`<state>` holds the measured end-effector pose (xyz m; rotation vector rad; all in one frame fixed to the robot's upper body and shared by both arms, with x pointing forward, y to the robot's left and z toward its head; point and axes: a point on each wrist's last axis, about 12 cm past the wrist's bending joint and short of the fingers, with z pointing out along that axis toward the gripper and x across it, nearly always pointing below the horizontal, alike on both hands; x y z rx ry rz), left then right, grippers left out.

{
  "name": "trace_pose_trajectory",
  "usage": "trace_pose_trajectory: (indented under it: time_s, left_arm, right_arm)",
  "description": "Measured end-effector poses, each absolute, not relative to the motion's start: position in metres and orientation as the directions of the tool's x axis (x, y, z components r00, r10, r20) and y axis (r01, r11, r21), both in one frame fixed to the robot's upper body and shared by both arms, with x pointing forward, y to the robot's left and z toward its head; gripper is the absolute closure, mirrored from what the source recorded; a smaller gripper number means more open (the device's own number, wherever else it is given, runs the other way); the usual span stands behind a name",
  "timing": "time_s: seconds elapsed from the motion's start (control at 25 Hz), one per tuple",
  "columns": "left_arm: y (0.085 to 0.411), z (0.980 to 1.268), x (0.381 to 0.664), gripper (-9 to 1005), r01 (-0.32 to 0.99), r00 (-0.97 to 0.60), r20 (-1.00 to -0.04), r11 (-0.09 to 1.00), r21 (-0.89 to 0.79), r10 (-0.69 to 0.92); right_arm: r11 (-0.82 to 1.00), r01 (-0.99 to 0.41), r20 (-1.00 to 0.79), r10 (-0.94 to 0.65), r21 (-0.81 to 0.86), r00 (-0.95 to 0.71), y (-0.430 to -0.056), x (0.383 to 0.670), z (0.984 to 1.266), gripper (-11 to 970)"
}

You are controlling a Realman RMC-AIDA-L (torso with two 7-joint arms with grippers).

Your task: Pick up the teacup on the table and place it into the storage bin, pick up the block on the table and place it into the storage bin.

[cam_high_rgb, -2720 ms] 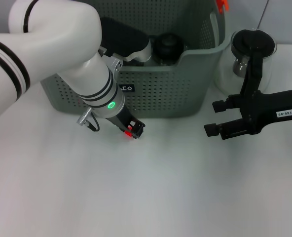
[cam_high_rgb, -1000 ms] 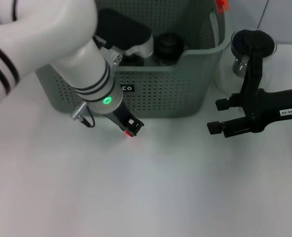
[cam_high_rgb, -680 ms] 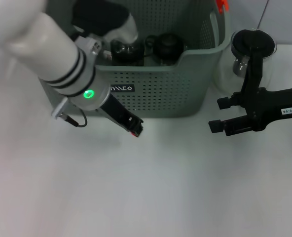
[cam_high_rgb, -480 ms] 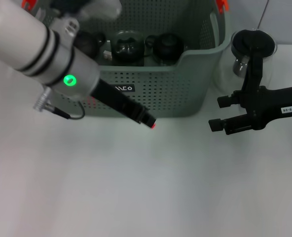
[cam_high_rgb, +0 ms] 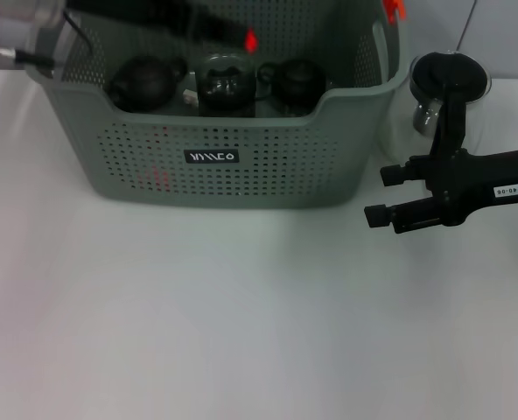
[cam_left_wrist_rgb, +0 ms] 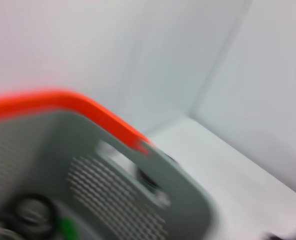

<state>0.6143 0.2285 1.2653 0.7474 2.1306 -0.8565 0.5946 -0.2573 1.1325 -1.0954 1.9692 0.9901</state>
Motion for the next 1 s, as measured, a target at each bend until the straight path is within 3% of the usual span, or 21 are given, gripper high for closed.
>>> trace_pose_trajectory:
  time_s: [0.28, 0.56, 0.64, 0.84, 1.0]
  left_arm:
    - [0.247, 1.253, 0.656, 804, 0.597, -0.579, -0.792, 0.763, -0.248, 0.196]
    - [0.243, 1.243, 0.663, 804, 0.554, -0.563, -0.796, 0.816, -0.164, 0.223]
    - [0.245, 1.241, 0.664, 645, 0.546, -0.562, -0.798, 0.823, -0.158, 0.219]
    - [0.252, 1.241, 0.663, 535, 0.525, -0.562, -0.794, 0.842, -0.126, 0.231]
    - [0.256, 1.249, 0.645, 446, 0.560, -0.509, -0.835, 0.817, -0.139, 0.207]
  right_arm:
    - [0.355, -0.889, -0.830, -0.368, 0.290, -0.418, -0.250, 0.592, 1.127, 35]
    - [0.353, -0.888, -0.830, -0.365, 0.296, -0.422, -0.247, 0.592, 1.127, 40]
    - [0.352, -0.888, -0.830, -0.365, 0.297, -0.422, -0.247, 0.592, 1.127, 40]
    - [0.351, -0.889, -0.831, -0.367, 0.293, -0.419, -0.248, 0.592, 1.127, 39]
    - [0.346, -0.892, -0.838, -0.359, 0.290, -0.411, -0.248, 0.591, 1.128, 39]
